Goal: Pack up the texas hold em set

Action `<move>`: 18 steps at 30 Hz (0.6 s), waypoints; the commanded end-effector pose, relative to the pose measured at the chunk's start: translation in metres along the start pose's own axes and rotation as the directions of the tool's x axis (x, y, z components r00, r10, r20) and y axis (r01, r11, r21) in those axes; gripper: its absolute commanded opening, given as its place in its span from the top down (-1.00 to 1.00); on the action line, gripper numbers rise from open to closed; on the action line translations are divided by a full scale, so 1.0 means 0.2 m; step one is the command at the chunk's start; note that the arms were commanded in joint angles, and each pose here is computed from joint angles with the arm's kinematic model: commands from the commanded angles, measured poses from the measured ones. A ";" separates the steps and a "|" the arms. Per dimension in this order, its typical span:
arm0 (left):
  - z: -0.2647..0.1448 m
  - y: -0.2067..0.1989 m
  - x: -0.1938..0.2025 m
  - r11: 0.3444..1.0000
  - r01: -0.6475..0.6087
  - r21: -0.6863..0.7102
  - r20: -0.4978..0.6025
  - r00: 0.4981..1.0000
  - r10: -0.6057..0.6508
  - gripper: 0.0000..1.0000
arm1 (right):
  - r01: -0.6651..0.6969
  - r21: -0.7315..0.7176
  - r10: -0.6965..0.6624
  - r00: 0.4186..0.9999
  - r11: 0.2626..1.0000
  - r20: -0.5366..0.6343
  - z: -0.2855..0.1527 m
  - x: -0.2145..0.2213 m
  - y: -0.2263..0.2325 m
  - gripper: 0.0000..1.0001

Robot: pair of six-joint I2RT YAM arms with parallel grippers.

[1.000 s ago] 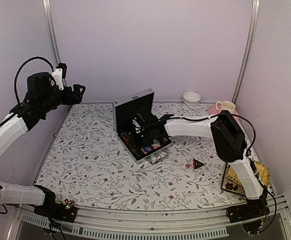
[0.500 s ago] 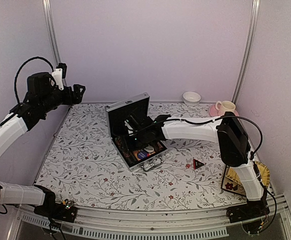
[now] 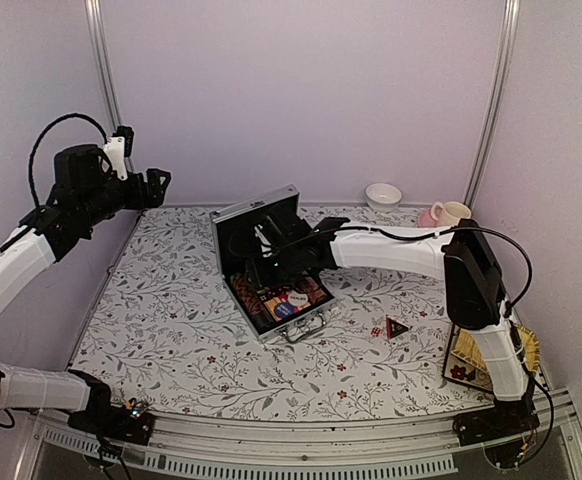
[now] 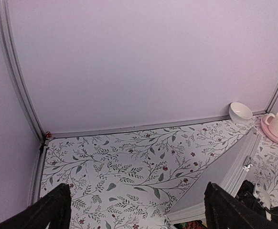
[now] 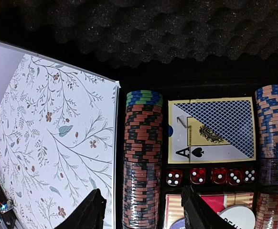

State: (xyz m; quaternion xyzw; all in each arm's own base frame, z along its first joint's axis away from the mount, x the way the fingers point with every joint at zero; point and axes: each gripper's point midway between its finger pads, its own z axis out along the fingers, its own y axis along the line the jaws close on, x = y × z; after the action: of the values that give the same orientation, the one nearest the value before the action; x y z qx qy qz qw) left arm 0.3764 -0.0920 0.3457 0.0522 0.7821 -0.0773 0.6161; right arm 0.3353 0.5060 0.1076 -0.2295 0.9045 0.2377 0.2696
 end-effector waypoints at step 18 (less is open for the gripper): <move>0.00 0.01 -0.02 1.000 -0.003 -0.001 0.008 1.000 0.003 -0.94 | -0.066 0.097 0.071 0.996 0.993 -0.045 0.22 0.10 -0.19 0.29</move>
State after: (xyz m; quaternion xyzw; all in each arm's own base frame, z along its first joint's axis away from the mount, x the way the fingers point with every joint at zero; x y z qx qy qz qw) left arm 0.3764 -0.0920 0.3460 0.0522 0.7819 -0.0774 0.6164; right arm 0.3461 0.4982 0.0564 -0.2031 0.9259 0.2106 0.2388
